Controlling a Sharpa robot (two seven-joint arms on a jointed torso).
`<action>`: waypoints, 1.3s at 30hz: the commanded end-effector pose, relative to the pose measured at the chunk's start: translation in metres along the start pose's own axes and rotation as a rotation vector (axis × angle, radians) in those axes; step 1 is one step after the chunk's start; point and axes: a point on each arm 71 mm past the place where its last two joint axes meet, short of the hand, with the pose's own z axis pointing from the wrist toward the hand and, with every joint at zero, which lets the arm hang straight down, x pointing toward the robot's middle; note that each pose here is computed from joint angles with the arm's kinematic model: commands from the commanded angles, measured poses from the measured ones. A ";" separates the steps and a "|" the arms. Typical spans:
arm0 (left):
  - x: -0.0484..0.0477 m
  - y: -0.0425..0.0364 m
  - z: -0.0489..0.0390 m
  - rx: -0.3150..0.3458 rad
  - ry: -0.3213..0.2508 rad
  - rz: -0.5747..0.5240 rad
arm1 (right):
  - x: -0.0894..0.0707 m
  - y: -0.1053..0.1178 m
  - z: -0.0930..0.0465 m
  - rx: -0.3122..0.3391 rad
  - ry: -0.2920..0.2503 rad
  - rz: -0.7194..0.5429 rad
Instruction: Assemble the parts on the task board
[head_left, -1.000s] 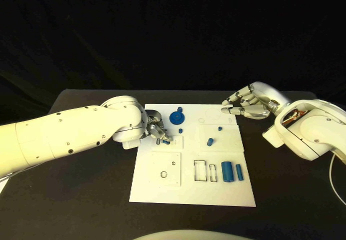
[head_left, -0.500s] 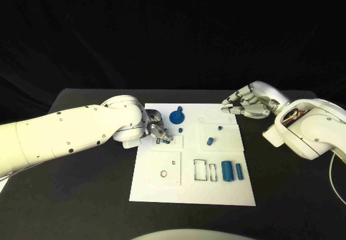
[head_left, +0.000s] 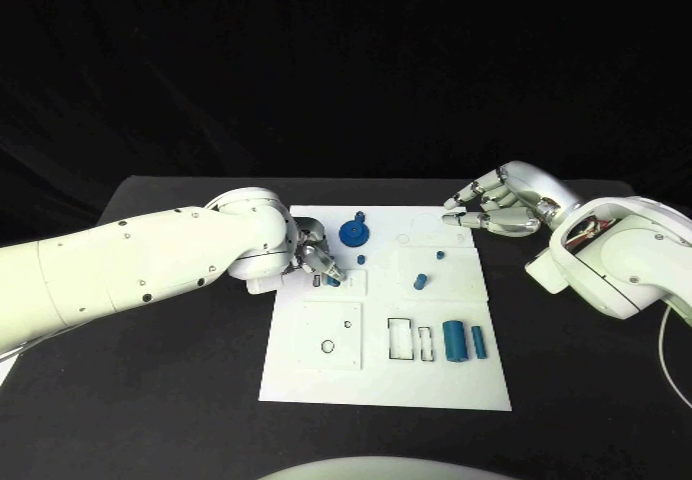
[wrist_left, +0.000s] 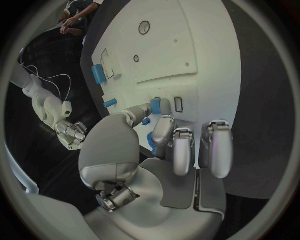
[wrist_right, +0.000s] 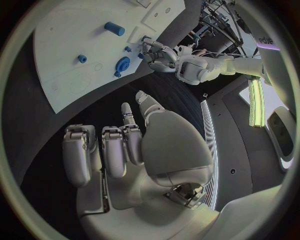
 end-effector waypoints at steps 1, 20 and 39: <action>0.0059 0.0064 0.0022 -0.094 0.044 0.034 | 0.001 0.002 0.000 -0.017 0.007 -0.008; 0.0061 0.0034 0.0063 -0.100 0.063 0.051 | 0.001 0.002 -0.001 -0.016 0.012 -0.009; 0.0060 0.0022 0.0078 -0.107 0.066 0.055 | 0.000 0.002 -0.002 -0.015 0.008 -0.008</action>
